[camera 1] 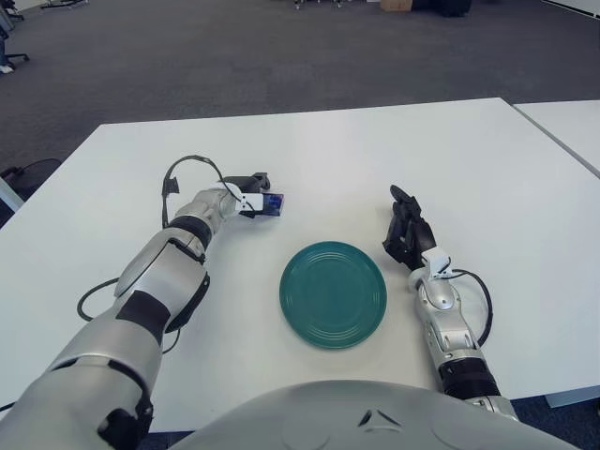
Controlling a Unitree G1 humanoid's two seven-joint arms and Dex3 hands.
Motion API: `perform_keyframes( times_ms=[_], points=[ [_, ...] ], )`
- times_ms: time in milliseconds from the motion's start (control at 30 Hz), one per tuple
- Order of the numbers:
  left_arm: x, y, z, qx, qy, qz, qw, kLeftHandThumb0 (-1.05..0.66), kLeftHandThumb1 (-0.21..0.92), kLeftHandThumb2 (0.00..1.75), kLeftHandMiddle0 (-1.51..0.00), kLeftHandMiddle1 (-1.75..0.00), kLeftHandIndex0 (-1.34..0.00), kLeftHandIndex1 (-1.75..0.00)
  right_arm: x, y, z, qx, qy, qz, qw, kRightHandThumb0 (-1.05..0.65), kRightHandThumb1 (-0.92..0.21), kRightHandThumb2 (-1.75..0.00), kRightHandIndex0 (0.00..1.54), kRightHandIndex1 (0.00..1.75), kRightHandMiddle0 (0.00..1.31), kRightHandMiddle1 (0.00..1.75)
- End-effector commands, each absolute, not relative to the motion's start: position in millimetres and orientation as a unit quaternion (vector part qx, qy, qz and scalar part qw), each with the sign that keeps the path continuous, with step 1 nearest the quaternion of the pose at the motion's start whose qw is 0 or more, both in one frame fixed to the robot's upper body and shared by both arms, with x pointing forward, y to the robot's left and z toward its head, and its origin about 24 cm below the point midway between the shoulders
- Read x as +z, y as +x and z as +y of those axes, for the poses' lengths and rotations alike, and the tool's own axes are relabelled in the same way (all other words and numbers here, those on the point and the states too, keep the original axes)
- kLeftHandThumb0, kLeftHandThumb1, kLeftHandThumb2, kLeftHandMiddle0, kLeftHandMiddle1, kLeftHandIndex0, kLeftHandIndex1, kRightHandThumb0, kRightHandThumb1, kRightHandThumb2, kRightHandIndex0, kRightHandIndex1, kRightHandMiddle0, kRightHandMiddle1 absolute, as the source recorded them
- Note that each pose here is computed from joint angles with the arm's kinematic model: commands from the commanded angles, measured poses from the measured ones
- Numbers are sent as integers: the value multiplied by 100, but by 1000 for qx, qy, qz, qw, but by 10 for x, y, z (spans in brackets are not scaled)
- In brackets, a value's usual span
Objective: Put the gum into the plate.
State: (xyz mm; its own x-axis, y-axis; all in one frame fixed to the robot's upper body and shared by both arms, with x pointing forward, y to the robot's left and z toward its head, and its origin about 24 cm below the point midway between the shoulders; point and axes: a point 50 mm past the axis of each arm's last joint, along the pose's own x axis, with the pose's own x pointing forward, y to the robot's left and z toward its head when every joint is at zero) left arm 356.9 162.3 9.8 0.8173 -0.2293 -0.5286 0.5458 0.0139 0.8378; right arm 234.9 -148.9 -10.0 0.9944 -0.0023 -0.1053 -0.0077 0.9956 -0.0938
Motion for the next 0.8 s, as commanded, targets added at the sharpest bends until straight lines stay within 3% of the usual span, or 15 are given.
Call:
perform_keyframes(
  times_ms=[0,167,400,467,567,767],
  points=[
    [-230,3322,1795,-306,659,185,662,-76,89,2,-15,-78,-21,-117,-408,2139,-1575,-8,-53,143,988,-63,-92,-100,7,0,0,39],
    [-272,3287,1795,-309,655,190,663,-67,87,1,-8,-107,-28,-128,-407,2150,-1569,-3,-51,144,988,-63,-92,-100,7,0,0,40],
    [-313,3257,1776,-314,645,201,667,-63,86,0,-11,-123,-34,-148,-395,2163,-1572,0,-42,141,989,-63,-92,-100,8,0,0,40],
    [-321,3250,1774,-314,642,202,669,-50,74,36,-11,-125,-50,-144,-394,2165,-1574,-1,-42,142,989,-63,-92,-100,8,0,0,41],
    [-330,3241,1772,-315,641,202,671,-44,66,59,-10,-125,-57,-144,-389,2167,-1578,-2,-42,143,989,-64,-92,-100,8,0,0,40],
    [-338,3233,1768,-319,646,200,664,-41,63,65,-14,-110,-63,-140,-383,2170,-1591,-4,-44,144,989,-64,-92,-99,8,0,0,39]
  ],
)
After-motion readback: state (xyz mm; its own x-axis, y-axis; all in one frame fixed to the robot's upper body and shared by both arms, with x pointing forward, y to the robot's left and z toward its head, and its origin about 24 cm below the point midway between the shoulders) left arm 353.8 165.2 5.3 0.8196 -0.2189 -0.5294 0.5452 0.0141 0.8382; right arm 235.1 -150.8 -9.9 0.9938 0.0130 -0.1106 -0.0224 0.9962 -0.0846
